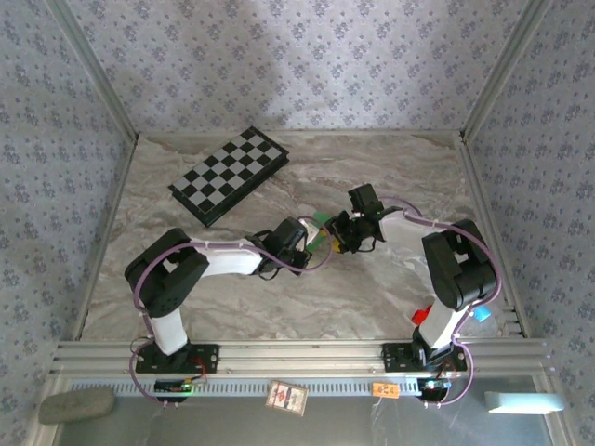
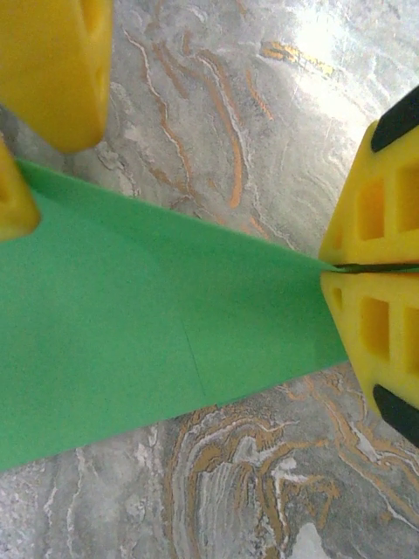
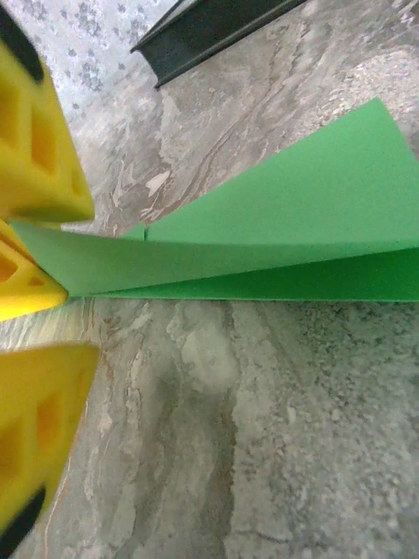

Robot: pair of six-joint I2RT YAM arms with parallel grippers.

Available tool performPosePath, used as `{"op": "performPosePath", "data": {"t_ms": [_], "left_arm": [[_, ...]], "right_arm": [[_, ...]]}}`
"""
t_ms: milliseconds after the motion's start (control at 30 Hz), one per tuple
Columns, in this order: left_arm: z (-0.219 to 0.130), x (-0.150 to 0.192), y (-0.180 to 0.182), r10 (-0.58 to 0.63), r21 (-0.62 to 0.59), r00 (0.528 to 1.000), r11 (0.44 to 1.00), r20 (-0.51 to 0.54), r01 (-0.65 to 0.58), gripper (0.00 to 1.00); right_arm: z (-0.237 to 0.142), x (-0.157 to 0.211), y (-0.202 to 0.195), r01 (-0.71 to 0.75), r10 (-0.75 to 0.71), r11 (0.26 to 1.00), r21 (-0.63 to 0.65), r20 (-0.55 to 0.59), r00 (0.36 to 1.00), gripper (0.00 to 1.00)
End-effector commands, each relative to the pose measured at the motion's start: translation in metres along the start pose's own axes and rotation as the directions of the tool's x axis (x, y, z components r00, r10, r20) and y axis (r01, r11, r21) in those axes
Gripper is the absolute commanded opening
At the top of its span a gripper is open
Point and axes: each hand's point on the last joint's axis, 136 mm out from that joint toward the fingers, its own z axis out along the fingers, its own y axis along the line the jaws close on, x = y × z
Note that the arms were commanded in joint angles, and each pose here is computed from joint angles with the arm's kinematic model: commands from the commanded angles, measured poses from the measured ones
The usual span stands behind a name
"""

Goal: Fold a paper plane with a square sheet of paper (pick it up from the middle)
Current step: Fold the wing for the fifth time at the center of the table.

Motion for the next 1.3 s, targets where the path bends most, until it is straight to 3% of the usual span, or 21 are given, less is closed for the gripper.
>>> {"op": "performPosePath", "data": {"t_ms": [0, 200, 500, 900, 1267], "left_arm": [[-0.001, -0.002, -0.004, -0.035, 0.039, 0.999, 0.999, 0.003, 0.035, 0.07], [-0.006, -0.006, -0.004, -0.124, 0.111, 0.992, 0.986, -0.021, 0.125, 0.02], [-0.009, -0.008, -0.005, -0.278, 0.205, 0.957, 0.935, -0.085, 0.289, 0.0], [-0.005, -0.011, 0.006, -0.504, 0.308, 0.855, 0.8, -0.121, 0.515, 0.0], [0.0, -0.005, 0.013, -0.62, 0.363, 0.77, 0.689, -0.152, 0.627, 0.0]], "right_arm": [[-0.018, -0.008, 0.01, 0.044, -0.045, 0.999, 0.002, 0.045, 0.998, 0.54], [-0.034, -0.024, 0.012, 0.09, -0.089, 0.996, -0.012, 0.095, 0.992, 0.66], [-0.045, -0.036, 0.016, 0.227, -0.216, 0.972, -0.062, 0.145, 0.966, 0.66], [-0.041, -0.024, 0.04, 0.488, -0.457, 0.833, -0.263, 0.17, 0.873, 0.57], [-0.01, -0.001, 0.048, 0.572, -0.577, 0.737, -0.361, 0.106, 0.81, 0.45]]}}
